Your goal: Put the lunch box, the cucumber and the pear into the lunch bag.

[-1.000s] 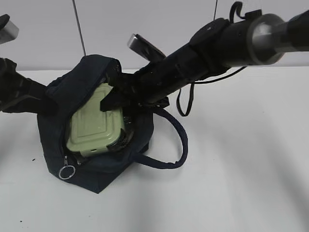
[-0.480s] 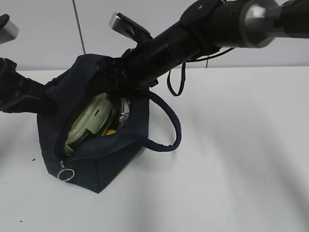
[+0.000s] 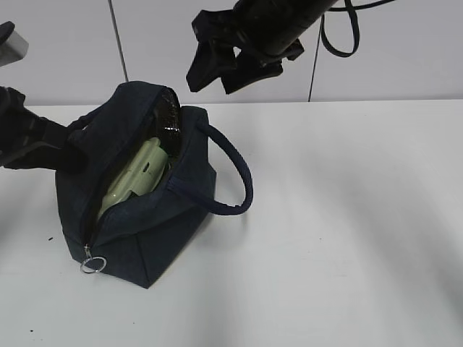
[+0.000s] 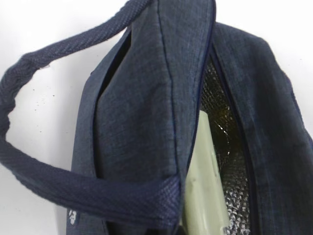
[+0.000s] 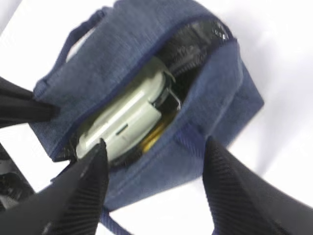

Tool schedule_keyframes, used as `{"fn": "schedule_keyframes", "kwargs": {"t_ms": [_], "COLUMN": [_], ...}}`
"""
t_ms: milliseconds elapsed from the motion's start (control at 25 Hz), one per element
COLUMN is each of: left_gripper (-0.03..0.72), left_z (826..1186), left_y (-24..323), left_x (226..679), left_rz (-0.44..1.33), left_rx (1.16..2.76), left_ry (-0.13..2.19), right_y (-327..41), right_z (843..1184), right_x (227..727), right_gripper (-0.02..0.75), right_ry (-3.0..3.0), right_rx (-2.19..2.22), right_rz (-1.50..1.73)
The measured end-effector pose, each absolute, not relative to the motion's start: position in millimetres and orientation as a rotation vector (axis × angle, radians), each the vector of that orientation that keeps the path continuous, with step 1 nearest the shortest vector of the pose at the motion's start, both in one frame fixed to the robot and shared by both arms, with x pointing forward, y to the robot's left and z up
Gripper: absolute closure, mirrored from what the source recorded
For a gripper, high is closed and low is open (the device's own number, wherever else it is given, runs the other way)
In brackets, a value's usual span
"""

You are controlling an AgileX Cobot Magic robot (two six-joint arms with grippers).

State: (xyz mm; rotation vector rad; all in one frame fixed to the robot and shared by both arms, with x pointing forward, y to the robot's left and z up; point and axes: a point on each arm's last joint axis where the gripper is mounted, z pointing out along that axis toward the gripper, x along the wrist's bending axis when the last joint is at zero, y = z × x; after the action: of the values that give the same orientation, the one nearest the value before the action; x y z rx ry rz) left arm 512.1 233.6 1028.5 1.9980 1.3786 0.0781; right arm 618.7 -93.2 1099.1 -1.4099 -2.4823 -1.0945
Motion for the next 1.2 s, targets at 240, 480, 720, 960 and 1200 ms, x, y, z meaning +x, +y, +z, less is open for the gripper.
{"fn": "schedule_keyframes", "kwargs": {"t_ms": [240, 480, 720, 960, 1200], "left_gripper": [0.706, 0.706, 0.706, 0.706, 0.706], "left_z": [1028, 1028, 1029, 1029, 1031], "left_y": [234, 234, 233, 223, 189], "left_x": [512, 512, 512, 509, 500], "left_rz": [0.078, 0.078, 0.076, 0.041, -0.016], "left_rx": [1.997, 1.997, 1.994, 2.014, 2.032], "left_ry": [1.379, 1.379, 1.380, 1.344, 1.248], "right_y": [-77, -39, -36, -47, -85], "right_z": [1054, 1014, 1001, 1028, 1064], "right_x": [623, 616, 617, 617, 621], "right_gripper": [0.258, 0.269, 0.704, 0.732, 0.732], "right_ry": [-2.412, -2.385, -2.456, -2.558, -2.631], "right_rx": [-1.449, -1.439, -1.445, -1.469, -1.583], "right_rz": [-0.862, -0.737, -0.670, -0.734, -0.766]}}
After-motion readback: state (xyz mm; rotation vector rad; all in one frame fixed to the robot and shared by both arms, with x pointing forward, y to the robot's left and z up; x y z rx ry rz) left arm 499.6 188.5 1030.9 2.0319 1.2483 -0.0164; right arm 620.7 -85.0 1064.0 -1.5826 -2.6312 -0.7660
